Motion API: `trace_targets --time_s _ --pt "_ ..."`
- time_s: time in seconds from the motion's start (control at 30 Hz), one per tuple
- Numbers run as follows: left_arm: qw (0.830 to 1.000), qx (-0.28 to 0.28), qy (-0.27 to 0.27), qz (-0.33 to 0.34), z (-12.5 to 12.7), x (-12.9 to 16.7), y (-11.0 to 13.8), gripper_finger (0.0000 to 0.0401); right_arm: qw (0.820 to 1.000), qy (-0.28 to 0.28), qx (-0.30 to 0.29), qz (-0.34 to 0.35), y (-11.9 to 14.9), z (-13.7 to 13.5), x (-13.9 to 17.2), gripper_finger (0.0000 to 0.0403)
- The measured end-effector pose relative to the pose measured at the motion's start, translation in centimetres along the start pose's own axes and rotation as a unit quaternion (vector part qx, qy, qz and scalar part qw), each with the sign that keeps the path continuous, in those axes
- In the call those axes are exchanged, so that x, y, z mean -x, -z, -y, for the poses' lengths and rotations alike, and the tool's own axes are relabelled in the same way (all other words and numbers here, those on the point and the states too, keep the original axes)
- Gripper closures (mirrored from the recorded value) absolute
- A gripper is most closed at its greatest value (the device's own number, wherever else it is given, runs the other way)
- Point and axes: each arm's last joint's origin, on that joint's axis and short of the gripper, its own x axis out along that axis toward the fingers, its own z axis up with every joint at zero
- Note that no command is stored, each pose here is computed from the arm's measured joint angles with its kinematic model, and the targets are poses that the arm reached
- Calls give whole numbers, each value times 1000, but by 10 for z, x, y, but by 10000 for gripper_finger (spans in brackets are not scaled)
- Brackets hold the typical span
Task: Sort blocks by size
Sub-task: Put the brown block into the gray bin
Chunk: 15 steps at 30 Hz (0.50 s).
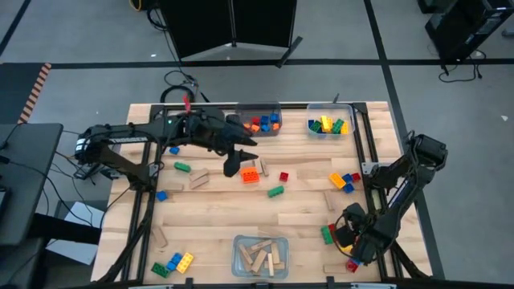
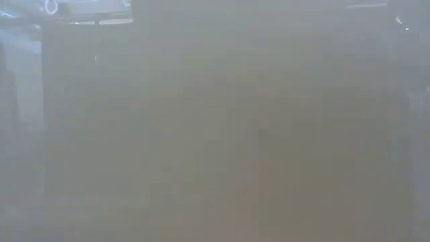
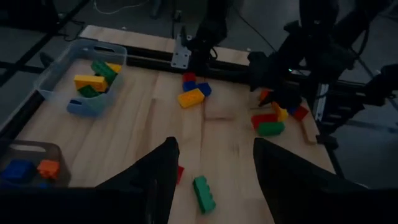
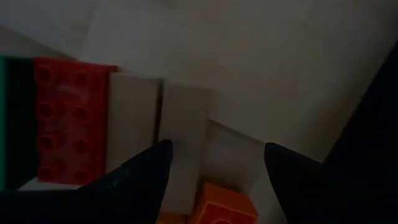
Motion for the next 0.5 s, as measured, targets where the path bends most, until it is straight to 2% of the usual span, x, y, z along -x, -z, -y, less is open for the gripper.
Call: trace_targets --time_s 0.33,0.5 --pt "1000 -8 -22 -20 13 -1 6 188 1000 5 3 -6 2 1 0 134" --pt "999 -8 -27 -19 15 -1 6 188 999 35 -6 -28 2 6 7 141"
